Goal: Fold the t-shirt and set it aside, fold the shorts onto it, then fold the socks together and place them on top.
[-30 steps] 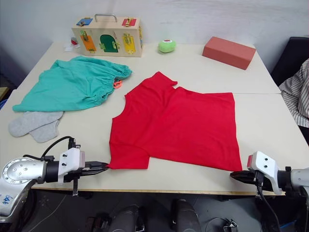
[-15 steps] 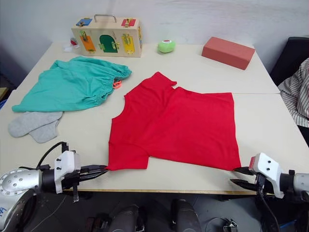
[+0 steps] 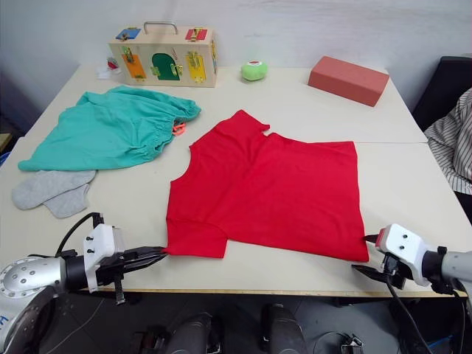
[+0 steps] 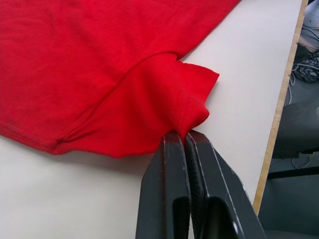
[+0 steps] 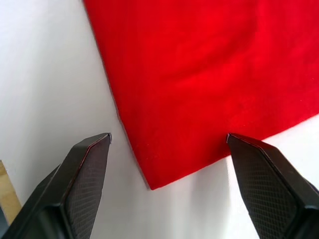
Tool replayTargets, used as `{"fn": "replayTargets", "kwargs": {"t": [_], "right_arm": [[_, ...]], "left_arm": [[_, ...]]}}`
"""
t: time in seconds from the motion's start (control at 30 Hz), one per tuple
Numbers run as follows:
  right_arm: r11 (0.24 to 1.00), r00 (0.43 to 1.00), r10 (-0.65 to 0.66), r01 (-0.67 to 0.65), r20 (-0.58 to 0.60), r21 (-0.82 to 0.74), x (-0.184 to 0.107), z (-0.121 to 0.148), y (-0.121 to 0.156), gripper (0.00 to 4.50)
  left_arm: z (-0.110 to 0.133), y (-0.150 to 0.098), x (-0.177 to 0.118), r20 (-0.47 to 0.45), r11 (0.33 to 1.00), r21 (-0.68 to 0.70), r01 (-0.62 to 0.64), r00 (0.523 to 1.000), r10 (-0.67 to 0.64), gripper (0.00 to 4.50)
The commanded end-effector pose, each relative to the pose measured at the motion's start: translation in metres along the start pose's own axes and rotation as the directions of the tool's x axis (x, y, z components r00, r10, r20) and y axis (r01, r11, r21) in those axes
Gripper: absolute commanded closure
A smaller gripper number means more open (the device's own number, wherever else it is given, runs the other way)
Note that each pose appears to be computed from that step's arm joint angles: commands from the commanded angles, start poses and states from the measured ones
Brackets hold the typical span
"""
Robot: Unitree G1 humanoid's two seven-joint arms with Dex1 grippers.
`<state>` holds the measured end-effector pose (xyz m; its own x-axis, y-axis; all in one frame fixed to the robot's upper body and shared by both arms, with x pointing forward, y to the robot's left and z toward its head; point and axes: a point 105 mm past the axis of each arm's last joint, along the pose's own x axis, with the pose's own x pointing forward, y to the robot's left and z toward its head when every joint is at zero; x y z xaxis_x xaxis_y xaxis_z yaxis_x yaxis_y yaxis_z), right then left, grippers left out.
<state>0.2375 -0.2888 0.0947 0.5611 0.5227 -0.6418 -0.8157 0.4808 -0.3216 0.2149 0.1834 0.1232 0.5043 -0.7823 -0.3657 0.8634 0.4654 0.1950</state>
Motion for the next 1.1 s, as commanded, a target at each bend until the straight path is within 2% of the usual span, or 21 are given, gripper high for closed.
{"fn": "replayTargets", "kwargs": {"t": [0.03, 0.17, 0.37, 0.5, 0.67, 0.83, 1.0, 1.1], "right_arm": [[0.996, 0.995, 0.092, -0.092, -0.047, 0.001, 0.005, -0.011, 0.009, 1.33], [0.997, 0.999, 0.054, -0.054, 0.001, -0.056, 0.010, -0.002, -0.004, 2.64], [0.995, 0.997, 0.070, -0.068, 0.021, -0.067, 0.008, -0.003, -0.001, 4.48], [0.995, 0.996, 0.085, -0.083, 0.025, -0.050, 0.001, -0.007, 0.005, 4.48], [0.988, 0.984, 0.157, -0.156, 0.086, -0.020, -0.015, -0.004, 0.027, 4.48], [0.987, 0.985, 0.159, -0.159, 0.070, -0.003, -0.025, -0.010, 0.039, 4.48], [0.987, 0.984, 0.152, -0.155, 0.094, 0.029, -0.024, -0.008, 0.042, 4.48], [0.979, 0.978, 0.150, -0.168, 0.146, 0.117, -0.027, 0.003, 0.036, 4.48]], "left_arm": [[0.010, 0.004, -0.002, 0.016, 0.999, 0.040, -0.011, 1.000, 0.010, 4.50], [0.008, 0.009, -0.004, 0.006, 0.999, 0.051, -0.018, 1.000, 0.018, 4.50], [0.004, 0.009, -0.006, -0.007, 0.999, 0.043, -0.014, 1.000, 0.015, 4.50], [-0.001, 0.009, -0.017, -0.036, 1.000, 0.012, -0.011, 0.999, 0.011, 4.50], [-0.004, -0.007, -0.031, -0.051, 0.995, -0.040, 0.090, 0.994, -0.092, 4.50], [-0.001, -0.018, -0.035, -0.051, 0.986, -0.066, 0.153, 0.986, -0.157, 4.50], [0.000, -0.009, -0.029, -0.060, 0.986, -0.043, 0.161, 0.985, -0.163, 4.50], [0.009, 0.005, -0.023, -0.046, 0.981, -0.028, 0.193, 0.980, -0.194, 4.50]]}}
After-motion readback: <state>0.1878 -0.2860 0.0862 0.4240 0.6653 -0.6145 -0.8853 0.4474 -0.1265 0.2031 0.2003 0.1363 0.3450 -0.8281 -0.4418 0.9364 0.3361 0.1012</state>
